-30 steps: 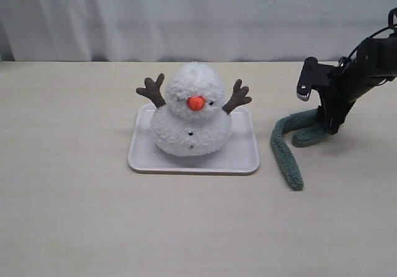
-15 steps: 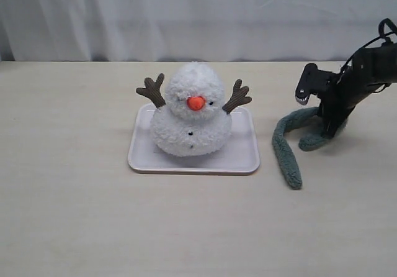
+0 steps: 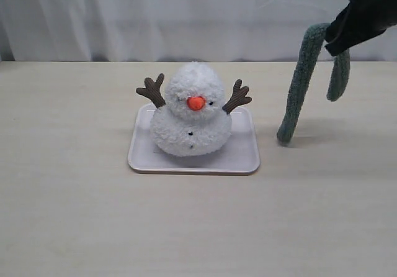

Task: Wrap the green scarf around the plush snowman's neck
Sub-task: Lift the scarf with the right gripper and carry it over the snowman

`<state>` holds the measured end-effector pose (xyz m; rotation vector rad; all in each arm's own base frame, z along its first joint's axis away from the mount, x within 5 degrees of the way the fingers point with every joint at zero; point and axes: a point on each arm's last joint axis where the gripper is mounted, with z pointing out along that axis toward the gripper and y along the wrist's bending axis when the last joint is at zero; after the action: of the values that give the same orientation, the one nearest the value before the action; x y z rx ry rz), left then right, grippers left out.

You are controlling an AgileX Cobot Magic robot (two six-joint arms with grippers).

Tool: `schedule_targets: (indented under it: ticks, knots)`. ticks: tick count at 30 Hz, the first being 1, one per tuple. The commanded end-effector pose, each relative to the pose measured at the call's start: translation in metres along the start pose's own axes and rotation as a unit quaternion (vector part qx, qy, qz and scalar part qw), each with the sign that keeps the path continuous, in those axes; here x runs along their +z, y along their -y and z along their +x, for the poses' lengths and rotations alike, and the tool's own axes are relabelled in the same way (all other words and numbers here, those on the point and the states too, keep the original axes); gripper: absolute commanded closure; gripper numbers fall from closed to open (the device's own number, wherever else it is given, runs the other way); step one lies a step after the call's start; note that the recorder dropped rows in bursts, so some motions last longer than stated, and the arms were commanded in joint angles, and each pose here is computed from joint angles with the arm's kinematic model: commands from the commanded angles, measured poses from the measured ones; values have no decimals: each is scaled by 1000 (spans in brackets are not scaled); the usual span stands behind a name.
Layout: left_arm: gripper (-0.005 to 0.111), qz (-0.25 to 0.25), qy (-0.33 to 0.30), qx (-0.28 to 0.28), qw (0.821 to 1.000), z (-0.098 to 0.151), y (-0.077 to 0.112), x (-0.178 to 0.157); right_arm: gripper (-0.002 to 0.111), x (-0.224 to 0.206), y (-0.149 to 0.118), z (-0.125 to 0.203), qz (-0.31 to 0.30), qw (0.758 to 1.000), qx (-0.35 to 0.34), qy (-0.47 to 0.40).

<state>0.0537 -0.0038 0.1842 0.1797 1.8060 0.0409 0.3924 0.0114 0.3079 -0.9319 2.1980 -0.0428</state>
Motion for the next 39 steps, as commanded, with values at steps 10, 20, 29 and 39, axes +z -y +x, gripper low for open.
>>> schedule_targets:
  ticks: [10, 20, 29, 39]
  knots:
    - [107, -2, 4, -2, 1000, 0, 0, 0, 104, -233, -92, -50, -92, 959, -2, 268]
    - [107, -2, 4, -2, 1000, 0, 0, 0, 104, -279, -125, -46, -155, 937, 14, 314]
    - [107, -2, 4, -2, 1000, 0, 0, 0, 104, -247, -130, -33, -198, 923, 75, 322]
    - [107, -2, 4, -2, 1000, 0, 0, 0, 104, -193, -133, -5, -186, 924, 123, 310]
